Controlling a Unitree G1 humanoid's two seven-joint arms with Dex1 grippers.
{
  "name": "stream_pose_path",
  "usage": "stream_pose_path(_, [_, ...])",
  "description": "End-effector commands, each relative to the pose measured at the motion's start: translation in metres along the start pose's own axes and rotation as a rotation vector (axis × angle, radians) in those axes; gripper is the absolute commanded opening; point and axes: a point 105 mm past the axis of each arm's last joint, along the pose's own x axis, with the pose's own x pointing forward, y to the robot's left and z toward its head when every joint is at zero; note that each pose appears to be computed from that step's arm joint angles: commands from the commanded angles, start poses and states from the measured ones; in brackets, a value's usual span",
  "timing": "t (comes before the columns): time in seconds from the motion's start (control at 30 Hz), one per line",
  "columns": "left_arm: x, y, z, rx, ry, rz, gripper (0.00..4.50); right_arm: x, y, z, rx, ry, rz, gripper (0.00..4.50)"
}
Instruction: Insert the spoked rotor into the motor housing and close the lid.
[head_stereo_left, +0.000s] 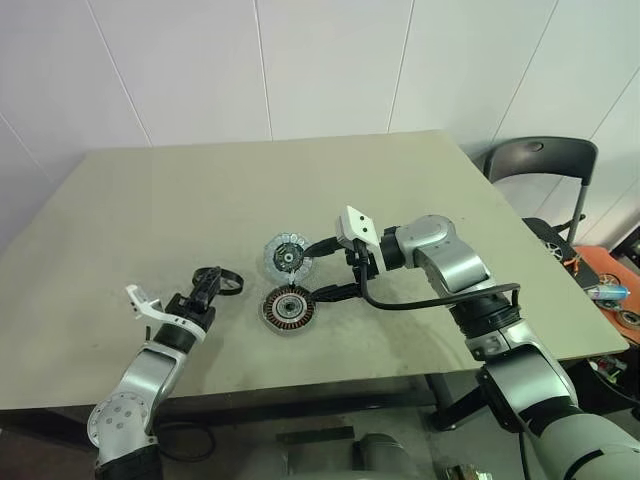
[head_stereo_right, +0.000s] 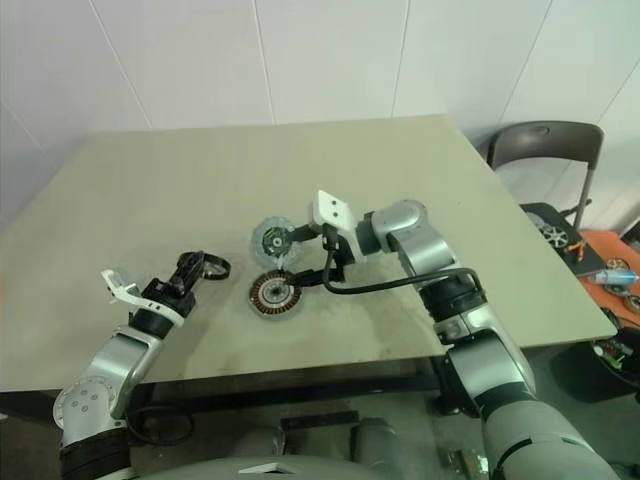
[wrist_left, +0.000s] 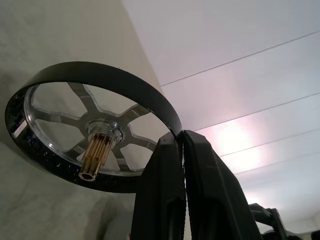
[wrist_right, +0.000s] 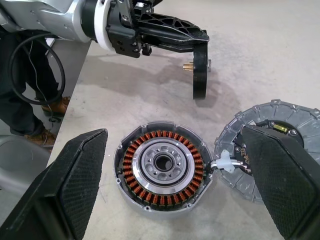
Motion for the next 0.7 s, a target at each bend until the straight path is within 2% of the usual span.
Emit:
stream_pose_path(0.03, [0.005,-0.010,0.010,0.093,-0.024,-0.050,0.00,-0.001,-0.002,0.011,-0.039,-0.023,-0.005,4.50])
stream_pose_path(0.17, [0.017,-0.024,0.018,0.187,-0.057,-0.125,0.00,0.000,-0.002,0.011,-0.038,-0.023,-0.003,4.50])
stream_pose_path(0.27, [0.025,-0.032,0.009,0.263,-0.008,-0.185,0.00,0.000,-0.002,0.011,-0.037,-0.023,-0.002,4.50])
stream_pose_path(0.4, [0.032,-0.013,0.003,0.261,-0.004,-0.121,0.00,0.001,-0.002,0.011,-0.037,-0.026,-0.003,4.50])
stream_pose_path(0.57, [0.030,-0.009,0.003,0.180,-0.053,-0.112,0.00,-0.001,-0.001,0.010,-0.035,-0.024,-0.010,4.50])
stream_pose_path(0.7, [0.021,-0.008,0.003,0.151,-0.063,-0.112,0.99,-0.002,-0.001,0.009,-0.035,-0.021,-0.011,4.50])
